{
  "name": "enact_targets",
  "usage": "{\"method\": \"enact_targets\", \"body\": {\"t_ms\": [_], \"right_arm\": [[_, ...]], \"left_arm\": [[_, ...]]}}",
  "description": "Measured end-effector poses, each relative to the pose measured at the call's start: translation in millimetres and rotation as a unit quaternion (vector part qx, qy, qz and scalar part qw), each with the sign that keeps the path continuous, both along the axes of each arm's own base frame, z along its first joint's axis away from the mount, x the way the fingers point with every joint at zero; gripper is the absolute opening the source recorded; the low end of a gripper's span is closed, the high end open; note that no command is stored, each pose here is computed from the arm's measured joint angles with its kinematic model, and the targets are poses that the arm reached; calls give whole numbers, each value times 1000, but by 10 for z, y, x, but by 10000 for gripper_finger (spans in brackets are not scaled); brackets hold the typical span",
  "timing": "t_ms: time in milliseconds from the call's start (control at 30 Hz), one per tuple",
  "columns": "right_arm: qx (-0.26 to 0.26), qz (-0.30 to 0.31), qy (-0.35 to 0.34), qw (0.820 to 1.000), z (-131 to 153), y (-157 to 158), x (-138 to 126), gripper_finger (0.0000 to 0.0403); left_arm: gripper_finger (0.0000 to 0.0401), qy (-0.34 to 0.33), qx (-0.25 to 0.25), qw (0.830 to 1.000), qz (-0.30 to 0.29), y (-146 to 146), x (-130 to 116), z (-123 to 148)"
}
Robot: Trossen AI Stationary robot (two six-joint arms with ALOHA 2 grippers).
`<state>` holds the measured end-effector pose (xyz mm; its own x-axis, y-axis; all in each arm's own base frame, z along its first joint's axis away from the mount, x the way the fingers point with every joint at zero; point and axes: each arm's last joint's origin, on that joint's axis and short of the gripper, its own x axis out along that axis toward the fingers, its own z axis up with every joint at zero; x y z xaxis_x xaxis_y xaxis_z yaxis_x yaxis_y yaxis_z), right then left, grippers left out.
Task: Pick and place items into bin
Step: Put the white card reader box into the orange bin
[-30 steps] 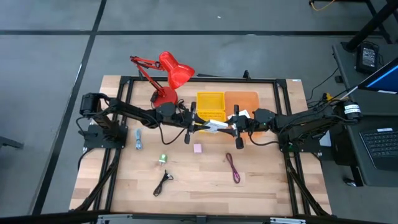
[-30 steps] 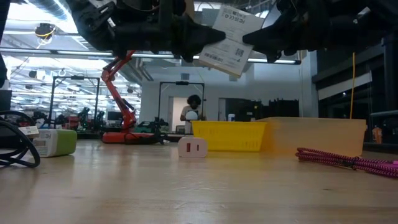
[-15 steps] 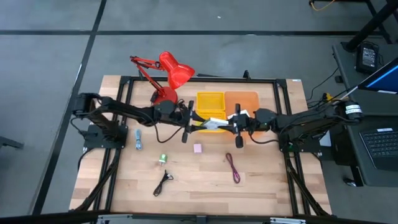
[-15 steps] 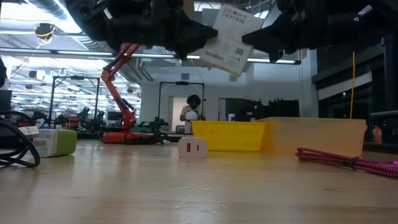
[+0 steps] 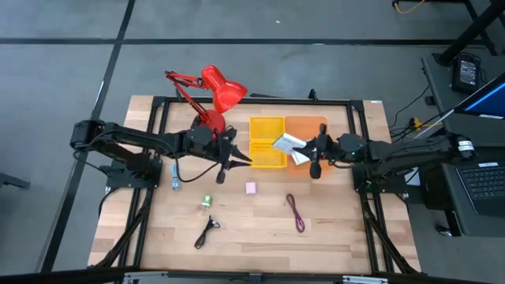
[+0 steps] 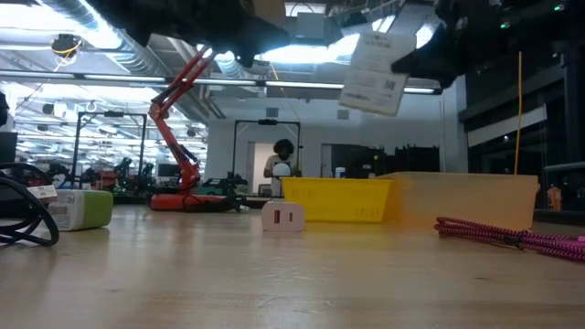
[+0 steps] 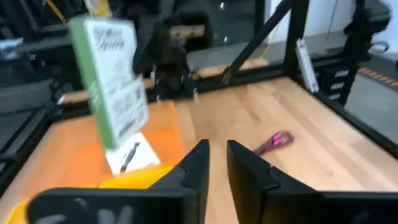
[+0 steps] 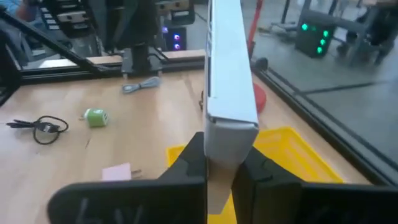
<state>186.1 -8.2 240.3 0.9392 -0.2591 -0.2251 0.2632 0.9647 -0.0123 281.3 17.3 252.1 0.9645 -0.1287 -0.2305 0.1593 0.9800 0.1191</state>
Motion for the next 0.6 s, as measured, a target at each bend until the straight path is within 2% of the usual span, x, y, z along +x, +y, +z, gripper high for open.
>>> {"method": "enact_targets", "body": {"t_ms": [200,400,600], "right_arm": [[52,-93,45,993,-71,-40,-192,19],[79,-143,39,986,-76,-60,-264,21],[133,-199,49,970,-148,-74,-334,19]], "left_arm": [[4,8,7,1000,-14,-11,-60,-141],[2,-5,-26,1000,13,39,-243,-359],[3,-18,-29,999,25,39,-437,-395]]}}
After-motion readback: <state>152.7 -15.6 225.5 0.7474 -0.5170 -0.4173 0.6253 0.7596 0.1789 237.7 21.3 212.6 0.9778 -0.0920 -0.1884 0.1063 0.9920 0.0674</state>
